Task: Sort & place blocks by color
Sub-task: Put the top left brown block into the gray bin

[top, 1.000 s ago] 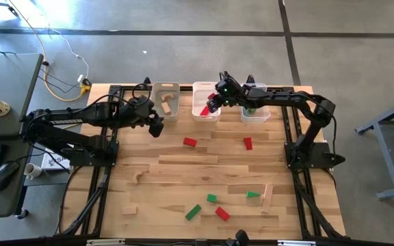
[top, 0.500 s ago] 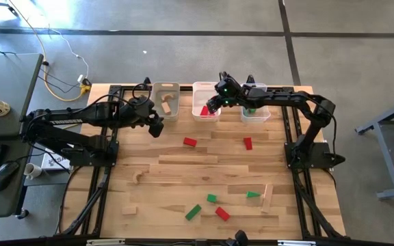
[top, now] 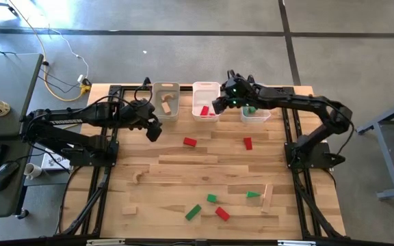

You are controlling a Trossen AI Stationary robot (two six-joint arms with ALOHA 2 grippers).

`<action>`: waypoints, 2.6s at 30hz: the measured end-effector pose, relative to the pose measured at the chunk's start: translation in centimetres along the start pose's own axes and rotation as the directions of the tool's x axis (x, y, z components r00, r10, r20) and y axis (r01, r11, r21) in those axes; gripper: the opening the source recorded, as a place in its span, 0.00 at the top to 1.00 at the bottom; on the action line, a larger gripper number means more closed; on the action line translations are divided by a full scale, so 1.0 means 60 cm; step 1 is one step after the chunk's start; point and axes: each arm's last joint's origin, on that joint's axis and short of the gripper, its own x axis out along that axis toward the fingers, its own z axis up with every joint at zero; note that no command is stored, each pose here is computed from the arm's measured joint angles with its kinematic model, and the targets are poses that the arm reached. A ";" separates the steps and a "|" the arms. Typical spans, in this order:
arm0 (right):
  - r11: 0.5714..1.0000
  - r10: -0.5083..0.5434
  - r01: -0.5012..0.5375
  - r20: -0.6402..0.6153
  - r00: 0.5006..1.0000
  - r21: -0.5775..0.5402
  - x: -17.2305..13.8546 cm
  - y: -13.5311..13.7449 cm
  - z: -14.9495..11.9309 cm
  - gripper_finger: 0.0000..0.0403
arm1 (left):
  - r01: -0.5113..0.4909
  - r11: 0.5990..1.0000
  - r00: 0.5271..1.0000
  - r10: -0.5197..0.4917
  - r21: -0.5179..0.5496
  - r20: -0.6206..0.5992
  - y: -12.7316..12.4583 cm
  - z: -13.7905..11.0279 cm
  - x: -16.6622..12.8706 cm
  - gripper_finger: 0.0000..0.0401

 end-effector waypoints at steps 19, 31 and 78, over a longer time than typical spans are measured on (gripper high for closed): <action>0.998 -0.048 0.041 -0.197 0.979 -0.040 -0.037 0.083 -0.091 0.49 | -0.063 0.974 0.945 -0.011 -0.217 -0.328 -0.020 -0.081 -0.009 0.44; 0.994 -0.051 0.031 -0.197 0.979 -0.102 -0.036 0.078 -0.088 0.49 | -0.133 0.930 0.900 -0.032 -0.343 -0.436 -0.058 -0.177 -0.012 0.44; 0.983 -0.034 -0.013 -0.253 0.967 -0.182 -0.036 0.073 -0.090 0.49 | -0.298 0.953 0.745 0.203 -0.045 -0.635 -0.144 -0.324 0.100 0.80</action>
